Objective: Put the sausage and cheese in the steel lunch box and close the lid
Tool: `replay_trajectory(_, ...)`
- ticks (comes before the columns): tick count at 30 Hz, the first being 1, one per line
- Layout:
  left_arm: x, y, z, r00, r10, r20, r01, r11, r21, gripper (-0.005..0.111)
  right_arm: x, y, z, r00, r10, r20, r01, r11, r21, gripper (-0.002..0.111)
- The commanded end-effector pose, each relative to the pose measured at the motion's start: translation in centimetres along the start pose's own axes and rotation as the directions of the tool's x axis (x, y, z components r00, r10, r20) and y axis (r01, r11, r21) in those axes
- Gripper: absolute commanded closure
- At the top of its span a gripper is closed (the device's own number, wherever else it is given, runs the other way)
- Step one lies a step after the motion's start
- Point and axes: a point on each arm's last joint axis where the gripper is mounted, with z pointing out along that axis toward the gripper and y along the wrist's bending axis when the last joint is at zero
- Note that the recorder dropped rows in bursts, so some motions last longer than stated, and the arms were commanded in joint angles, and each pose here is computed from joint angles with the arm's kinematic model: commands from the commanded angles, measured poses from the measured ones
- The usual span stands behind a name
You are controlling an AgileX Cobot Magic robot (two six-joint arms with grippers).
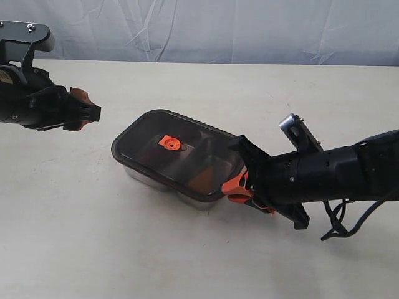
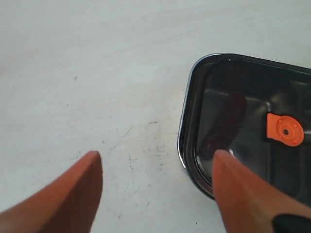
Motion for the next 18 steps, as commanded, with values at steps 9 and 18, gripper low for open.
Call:
replay_trajectory(9,0.0,0.0,-0.2,1.0,-0.01,0.011,0.01,1.0,0.0,0.045,-1.6,2.6,0.0,0.995,-0.077,0.058,0.08,0.995,-0.056,0.093)
replay_trajectory(18,0.0,0.0,-0.2,1.0,-0.008,0.011,0.008,1.0,0.0,0.045,-1.6,2.7,0.0,0.995,-0.077,0.058,0.08,0.995,-0.056,0.093)
